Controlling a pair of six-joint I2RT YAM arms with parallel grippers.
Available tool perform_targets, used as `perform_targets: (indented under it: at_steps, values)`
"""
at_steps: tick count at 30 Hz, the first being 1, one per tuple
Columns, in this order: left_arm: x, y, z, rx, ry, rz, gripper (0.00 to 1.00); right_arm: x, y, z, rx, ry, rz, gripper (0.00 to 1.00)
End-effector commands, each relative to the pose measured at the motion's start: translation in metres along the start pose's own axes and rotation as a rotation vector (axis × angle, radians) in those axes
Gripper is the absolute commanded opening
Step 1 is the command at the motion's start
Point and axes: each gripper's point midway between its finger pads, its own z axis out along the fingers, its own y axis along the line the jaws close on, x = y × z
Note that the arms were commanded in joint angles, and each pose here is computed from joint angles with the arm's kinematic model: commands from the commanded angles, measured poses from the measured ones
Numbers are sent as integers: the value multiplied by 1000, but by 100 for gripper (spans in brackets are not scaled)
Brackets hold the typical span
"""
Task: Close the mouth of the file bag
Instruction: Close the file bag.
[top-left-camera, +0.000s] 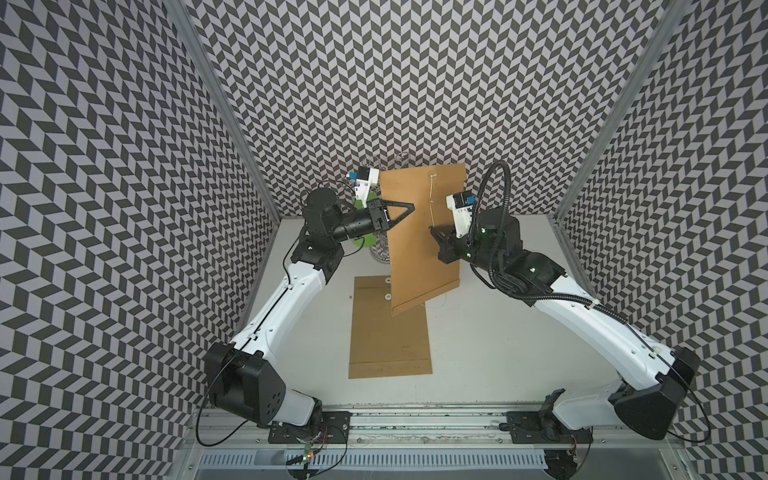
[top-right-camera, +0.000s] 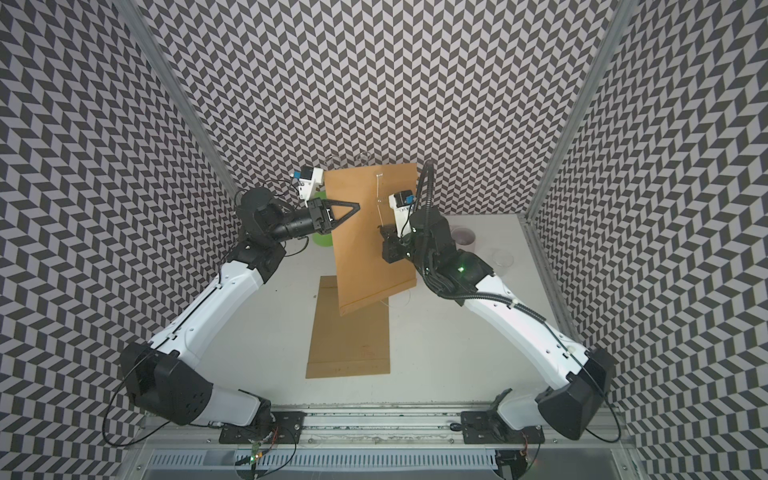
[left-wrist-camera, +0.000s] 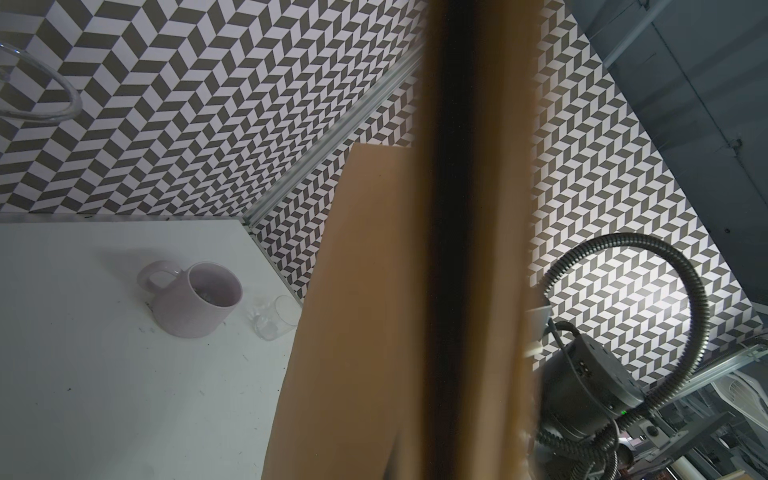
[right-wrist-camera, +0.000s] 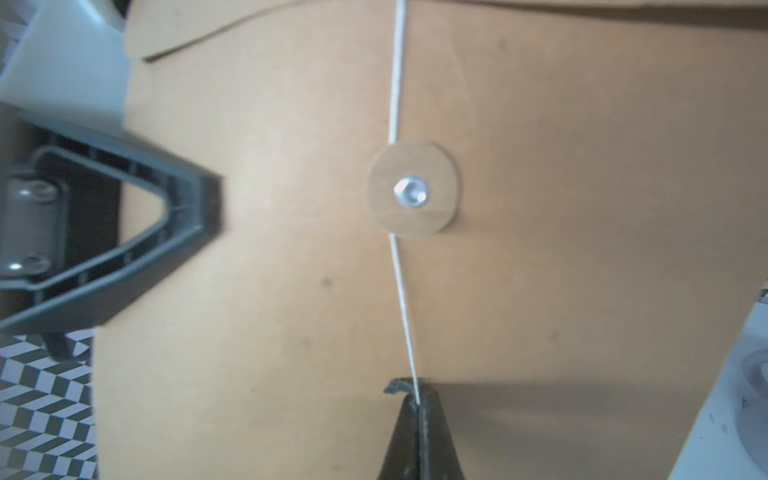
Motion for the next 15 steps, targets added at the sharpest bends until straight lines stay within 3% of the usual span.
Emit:
perform_targets:
  at_steps: [1, 9, 15]
  values:
    - [-8, -35, -8, 64, -18, 102, 0, -15, -9, -9, 1, -46, 8, 0]
    - [0, -38, -9, 74, 9, 119, 0, -33, -43, -8, 89, -64, 0, 0]
    - [8, -32, -10, 56, 25, 115, 0, -55, -46, -14, 118, -106, -13, 0]
